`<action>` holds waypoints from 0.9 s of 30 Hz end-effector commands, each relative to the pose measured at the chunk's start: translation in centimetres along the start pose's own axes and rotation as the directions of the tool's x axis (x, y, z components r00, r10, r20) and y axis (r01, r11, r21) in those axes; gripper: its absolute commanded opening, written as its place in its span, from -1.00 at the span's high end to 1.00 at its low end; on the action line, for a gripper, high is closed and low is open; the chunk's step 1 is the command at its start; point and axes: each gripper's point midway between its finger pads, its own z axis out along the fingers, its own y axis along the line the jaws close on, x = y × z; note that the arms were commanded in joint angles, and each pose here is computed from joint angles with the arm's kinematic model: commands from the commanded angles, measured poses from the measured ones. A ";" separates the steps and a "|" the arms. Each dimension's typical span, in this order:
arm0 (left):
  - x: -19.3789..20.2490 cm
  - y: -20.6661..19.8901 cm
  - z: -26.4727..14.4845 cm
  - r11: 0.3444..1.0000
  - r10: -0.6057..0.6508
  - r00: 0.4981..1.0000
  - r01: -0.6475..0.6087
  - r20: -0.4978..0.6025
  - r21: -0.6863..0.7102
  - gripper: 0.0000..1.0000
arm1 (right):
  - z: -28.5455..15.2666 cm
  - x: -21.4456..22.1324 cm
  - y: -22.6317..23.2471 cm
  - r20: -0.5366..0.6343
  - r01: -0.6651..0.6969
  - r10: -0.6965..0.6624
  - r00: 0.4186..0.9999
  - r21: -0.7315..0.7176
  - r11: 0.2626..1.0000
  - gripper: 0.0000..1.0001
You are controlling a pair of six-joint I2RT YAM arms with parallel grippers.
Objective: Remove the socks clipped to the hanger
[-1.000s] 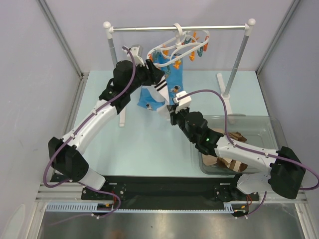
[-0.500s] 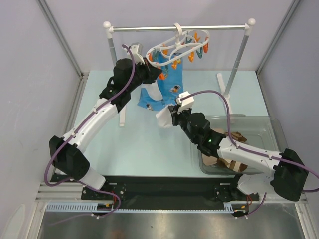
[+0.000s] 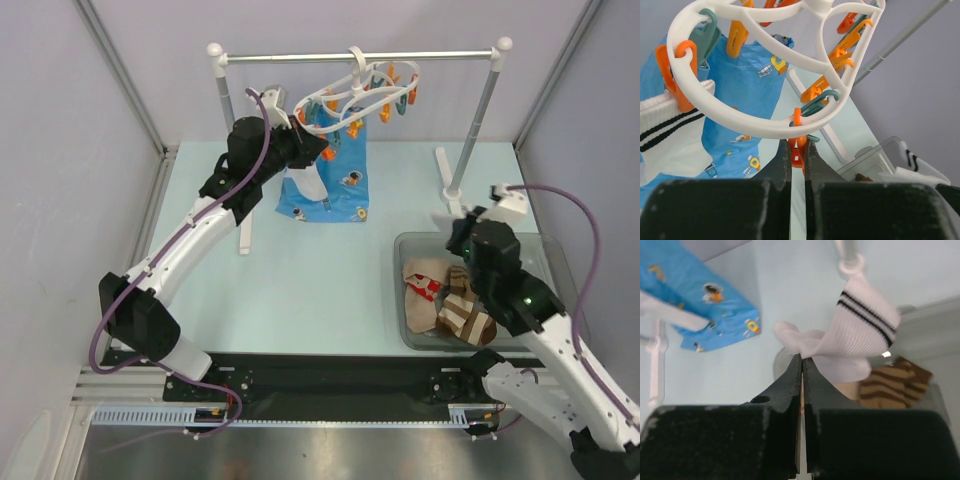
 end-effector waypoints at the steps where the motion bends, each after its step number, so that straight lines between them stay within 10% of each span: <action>1: -1.8 -1.9 -0.8 0.997 -0.023 0.998 0.019 0.055 0.077 0.88 | -1.7 4.3 -6.4 -0.124 -0.043 0.074 0.990 0.236 0.971 1.00; 7: -0.6 -1.9 -1.9 0.996 -0.014 0.999 0.011 0.032 0.086 0.66 | -1.9 8.5 -9.7 -0.174 -0.097 0.169 0.970 0.359 0.928 0.90; 13: -0.8 -1.5 -3.6 0.998 0.024 0.999 -0.026 0.039 0.054 0.22 | -1.7 6.7 -9.9 -0.083 -0.148 0.192 0.978 0.370 0.917 -0.11; 27: -0.3 4.9 -7.4 0.998 -0.034 0.998 0.037 0.054 -0.052 -0.34 | 0.5 4.2 5.9 -0.111 -0.016 -0.006 0.994 -0.196 0.981 -0.86</action>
